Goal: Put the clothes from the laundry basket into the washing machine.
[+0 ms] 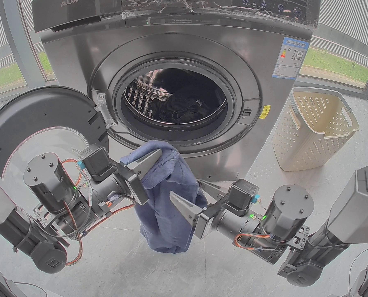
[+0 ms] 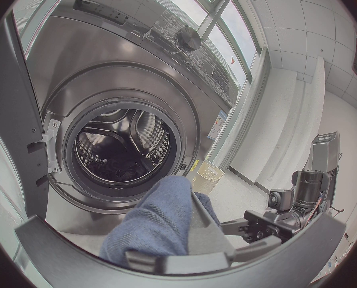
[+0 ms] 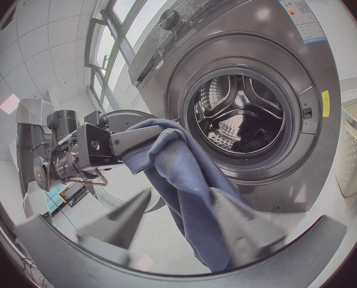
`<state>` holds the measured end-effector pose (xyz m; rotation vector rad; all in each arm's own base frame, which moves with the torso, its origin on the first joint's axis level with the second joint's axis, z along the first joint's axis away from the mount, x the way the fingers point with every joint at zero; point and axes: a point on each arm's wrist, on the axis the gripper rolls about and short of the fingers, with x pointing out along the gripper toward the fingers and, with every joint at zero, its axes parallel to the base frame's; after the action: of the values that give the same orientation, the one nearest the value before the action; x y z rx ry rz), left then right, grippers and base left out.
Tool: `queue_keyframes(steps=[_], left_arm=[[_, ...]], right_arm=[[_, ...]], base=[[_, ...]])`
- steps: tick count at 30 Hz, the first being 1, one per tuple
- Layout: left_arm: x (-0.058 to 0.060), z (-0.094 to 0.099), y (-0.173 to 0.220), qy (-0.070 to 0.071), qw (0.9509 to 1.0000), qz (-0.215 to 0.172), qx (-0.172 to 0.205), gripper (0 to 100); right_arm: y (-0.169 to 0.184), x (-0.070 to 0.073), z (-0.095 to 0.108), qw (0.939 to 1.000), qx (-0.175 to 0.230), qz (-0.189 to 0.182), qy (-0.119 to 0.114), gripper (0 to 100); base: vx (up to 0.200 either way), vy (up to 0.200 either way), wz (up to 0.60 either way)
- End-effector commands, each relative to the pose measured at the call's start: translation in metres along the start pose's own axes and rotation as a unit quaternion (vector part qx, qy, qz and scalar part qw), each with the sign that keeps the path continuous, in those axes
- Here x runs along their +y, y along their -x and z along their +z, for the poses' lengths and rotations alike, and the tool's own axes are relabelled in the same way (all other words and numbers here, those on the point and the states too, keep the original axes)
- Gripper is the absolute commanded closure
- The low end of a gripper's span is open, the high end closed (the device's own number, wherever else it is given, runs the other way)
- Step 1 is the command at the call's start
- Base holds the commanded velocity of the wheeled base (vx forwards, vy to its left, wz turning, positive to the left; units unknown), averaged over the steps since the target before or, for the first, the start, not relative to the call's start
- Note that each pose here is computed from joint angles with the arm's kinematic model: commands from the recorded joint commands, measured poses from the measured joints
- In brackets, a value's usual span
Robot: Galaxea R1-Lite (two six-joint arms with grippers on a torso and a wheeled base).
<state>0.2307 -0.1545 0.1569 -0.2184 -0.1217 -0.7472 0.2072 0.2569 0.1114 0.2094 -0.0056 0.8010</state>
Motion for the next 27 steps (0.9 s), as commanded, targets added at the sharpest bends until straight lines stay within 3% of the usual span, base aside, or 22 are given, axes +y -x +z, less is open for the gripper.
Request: queue_keyframes(steps=[1,7,14,15,27], left_arm=[[-0.003,0.002,0.001,0.000,1.0000,-0.005,-0.004,100],[-0.003,0.003,0.001,0.001,1.0000,-0.005,-0.005,100],[-0.003,0.003,0.001,0.007,1.0000,-0.006,-0.004,100],[-0.003,0.003,0.001,0.006,0.9999,-0.006,-0.005,100],[0.002,-0.006,-0.002,0.008,0.9999,0.002,0.009,100]], right_arm=[[-0.014,-0.008,-0.016,0.9998,0.012,-0.010,0.008,0],[-0.024,-0.015,-0.019,0.9998,0.006,-0.018,0.010,0],[-0.027,-0.013,-0.015,0.9998,-0.003,-0.015,0.013,0],[-0.027,-0.011,-0.014,0.9998,-0.005,-0.012,0.012,100],[-0.016,-0.001,0.010,0.9994,-0.033,0.000,0.007,100]], base=[[0.000,0.000,0.00],[0.000,0.000,0.00],[0.000,0.000,0.00],[0.000,0.000,0.00],[0.000,0.000,0.00]])
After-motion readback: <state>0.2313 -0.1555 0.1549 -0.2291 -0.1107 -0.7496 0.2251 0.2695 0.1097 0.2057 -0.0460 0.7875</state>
